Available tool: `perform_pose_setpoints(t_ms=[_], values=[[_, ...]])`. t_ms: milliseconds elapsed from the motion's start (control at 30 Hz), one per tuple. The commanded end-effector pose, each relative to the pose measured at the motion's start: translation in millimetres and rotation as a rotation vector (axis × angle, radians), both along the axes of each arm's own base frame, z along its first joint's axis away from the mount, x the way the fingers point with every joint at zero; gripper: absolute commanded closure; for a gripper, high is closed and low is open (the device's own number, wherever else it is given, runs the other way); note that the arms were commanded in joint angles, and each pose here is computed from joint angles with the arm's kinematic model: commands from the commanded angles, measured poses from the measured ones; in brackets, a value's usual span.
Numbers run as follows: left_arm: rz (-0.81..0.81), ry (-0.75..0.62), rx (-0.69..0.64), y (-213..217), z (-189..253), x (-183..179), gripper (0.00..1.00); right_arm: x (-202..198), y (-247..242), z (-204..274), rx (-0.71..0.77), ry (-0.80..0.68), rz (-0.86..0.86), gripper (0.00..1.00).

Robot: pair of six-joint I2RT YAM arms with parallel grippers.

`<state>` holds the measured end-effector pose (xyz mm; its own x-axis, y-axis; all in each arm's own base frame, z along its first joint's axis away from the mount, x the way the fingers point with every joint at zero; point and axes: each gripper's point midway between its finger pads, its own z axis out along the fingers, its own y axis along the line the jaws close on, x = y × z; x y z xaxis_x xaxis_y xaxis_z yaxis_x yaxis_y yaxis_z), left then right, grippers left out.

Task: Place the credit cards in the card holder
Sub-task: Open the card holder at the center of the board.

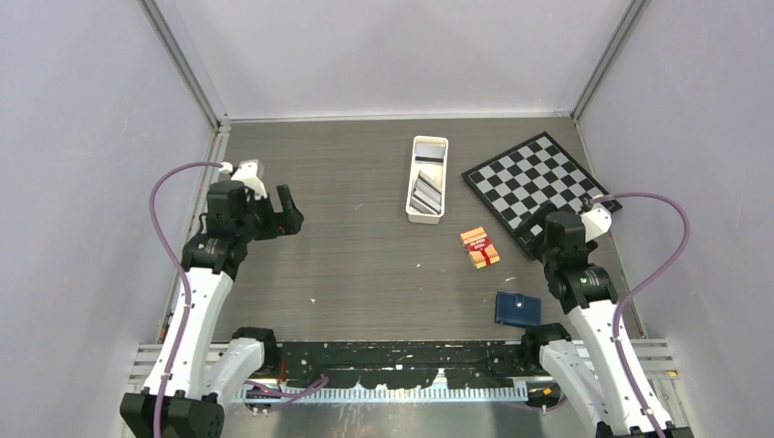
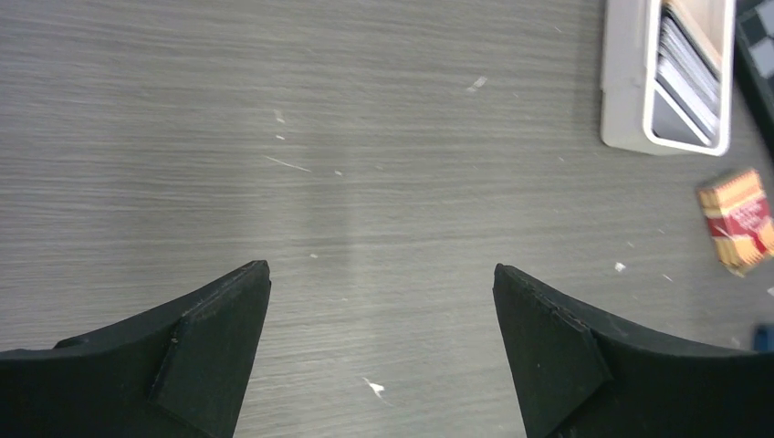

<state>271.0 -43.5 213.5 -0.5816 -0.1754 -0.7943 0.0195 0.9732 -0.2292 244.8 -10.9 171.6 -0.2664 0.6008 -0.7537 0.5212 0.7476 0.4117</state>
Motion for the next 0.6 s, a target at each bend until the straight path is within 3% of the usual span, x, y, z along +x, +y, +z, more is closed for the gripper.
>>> perform_pose_setpoints(t_ms=[0, 300, 433, 567], values=[[-0.133, 0.056, -0.167, -48, -8, -12, 0.07, -20, 6, -22, 0.084, 0.146, -0.040, 0.02], [-0.335, 0.139, -0.334, -169, -48, -61, 0.09, -59, 9, -72, 0.170, 0.344, -0.122, 0.01], [-0.392, 0.165, -0.314, -199, -67, -76, 0.09, -62, 14, -95, 0.205, 0.427, -0.150, 0.02], [-0.437, 0.191, -0.329, -217, -71, -82, 0.09, -61, 20, -112, 0.223, 0.472, -0.140, 0.11]])
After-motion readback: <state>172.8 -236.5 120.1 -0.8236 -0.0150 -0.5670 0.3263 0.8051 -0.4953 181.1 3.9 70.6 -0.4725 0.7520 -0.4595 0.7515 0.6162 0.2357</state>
